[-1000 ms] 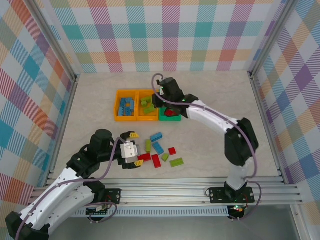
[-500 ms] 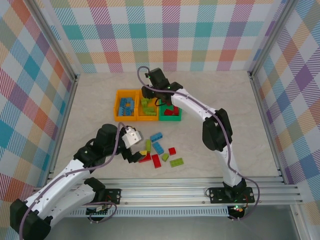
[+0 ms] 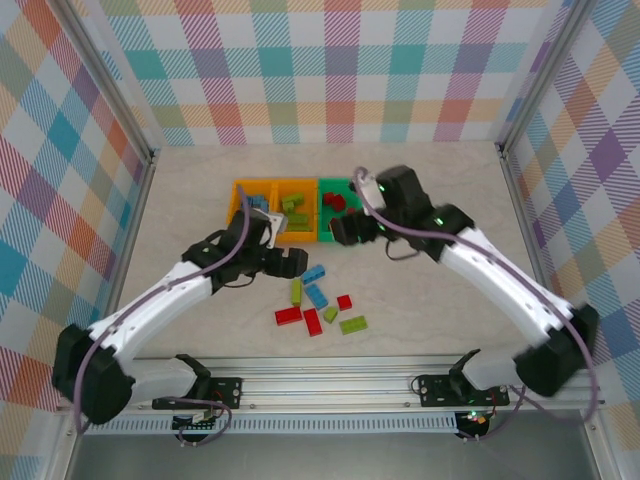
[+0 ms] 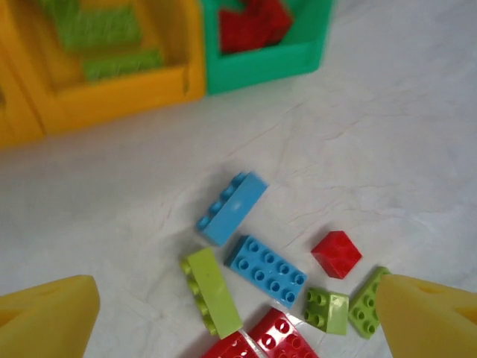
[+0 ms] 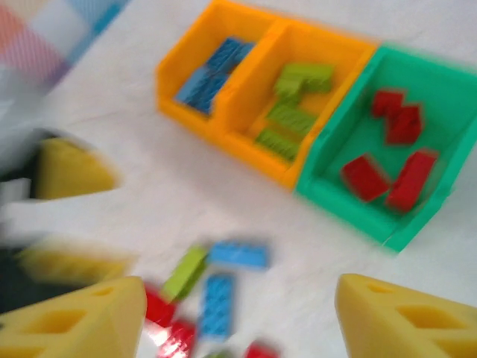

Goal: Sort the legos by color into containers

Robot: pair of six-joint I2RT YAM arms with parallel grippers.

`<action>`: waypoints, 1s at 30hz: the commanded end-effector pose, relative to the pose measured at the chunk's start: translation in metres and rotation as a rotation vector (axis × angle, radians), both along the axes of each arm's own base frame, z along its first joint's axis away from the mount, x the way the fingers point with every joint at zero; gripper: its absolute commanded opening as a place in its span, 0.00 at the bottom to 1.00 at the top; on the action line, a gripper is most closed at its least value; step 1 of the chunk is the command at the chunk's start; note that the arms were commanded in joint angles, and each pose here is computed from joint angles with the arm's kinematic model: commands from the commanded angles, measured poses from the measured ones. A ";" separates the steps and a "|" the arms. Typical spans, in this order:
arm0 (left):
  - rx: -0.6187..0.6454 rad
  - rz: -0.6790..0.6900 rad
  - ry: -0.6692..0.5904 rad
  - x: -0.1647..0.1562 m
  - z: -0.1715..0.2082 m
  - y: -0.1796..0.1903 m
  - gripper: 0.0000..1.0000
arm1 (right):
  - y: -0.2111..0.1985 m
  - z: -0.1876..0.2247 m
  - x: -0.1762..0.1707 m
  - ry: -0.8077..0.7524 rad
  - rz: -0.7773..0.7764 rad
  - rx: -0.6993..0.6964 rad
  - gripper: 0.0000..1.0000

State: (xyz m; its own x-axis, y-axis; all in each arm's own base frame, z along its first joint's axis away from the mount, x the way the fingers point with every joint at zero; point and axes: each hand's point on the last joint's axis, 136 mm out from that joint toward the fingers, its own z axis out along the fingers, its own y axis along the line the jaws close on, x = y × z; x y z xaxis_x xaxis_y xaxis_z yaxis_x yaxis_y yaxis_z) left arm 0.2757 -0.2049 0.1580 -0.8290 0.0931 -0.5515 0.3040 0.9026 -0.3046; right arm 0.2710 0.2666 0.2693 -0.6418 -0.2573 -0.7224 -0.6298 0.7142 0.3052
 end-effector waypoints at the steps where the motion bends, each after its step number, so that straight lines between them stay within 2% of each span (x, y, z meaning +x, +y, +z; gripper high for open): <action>1: 0.046 0.223 0.173 -0.003 -0.039 0.007 0.88 | 0.004 -0.035 -0.075 0.272 0.176 0.126 0.84; 4: 0.089 0.184 0.215 -0.004 -0.059 -0.009 0.83 | -0.007 -0.047 -0.100 0.343 0.181 0.147 0.88; 7: 0.159 0.172 0.234 -0.005 -0.078 -0.017 0.74 | -0.016 -0.061 -0.103 0.373 0.134 0.116 0.89; 9: 0.221 0.196 0.235 -0.001 -0.088 -0.014 0.62 | -0.019 -0.068 -0.101 0.382 0.104 0.102 0.89; 12: 0.274 0.241 0.237 0.004 -0.098 -0.007 0.39 | -0.019 -0.073 -0.095 0.384 0.072 0.097 0.89; 14: 0.288 0.253 0.245 0.006 -0.104 -0.007 0.34 | -0.019 -0.074 -0.093 0.383 0.064 0.092 0.90; 20: 0.252 0.219 0.290 0.001 -0.120 -0.018 0.34 | -0.019 -0.075 -0.087 0.384 0.036 0.073 0.90; 25: 0.280 0.207 0.317 -0.003 -0.133 -0.016 0.35 | -0.017 -0.078 -0.086 0.401 0.033 0.073 0.90; 30: 0.284 0.204 0.308 -0.002 -0.132 -0.015 0.40 | -0.016 -0.078 -0.085 0.402 0.027 0.077 0.90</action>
State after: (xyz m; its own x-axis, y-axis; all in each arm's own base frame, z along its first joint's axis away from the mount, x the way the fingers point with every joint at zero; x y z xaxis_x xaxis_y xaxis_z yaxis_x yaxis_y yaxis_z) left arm 0.2838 -0.2251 0.0448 -0.9522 -0.0013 -0.3054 0.0398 0.9909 -0.1283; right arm 0.1822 0.2466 0.1821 -0.8743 -0.2494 -0.4164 -0.4659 0.6718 0.5758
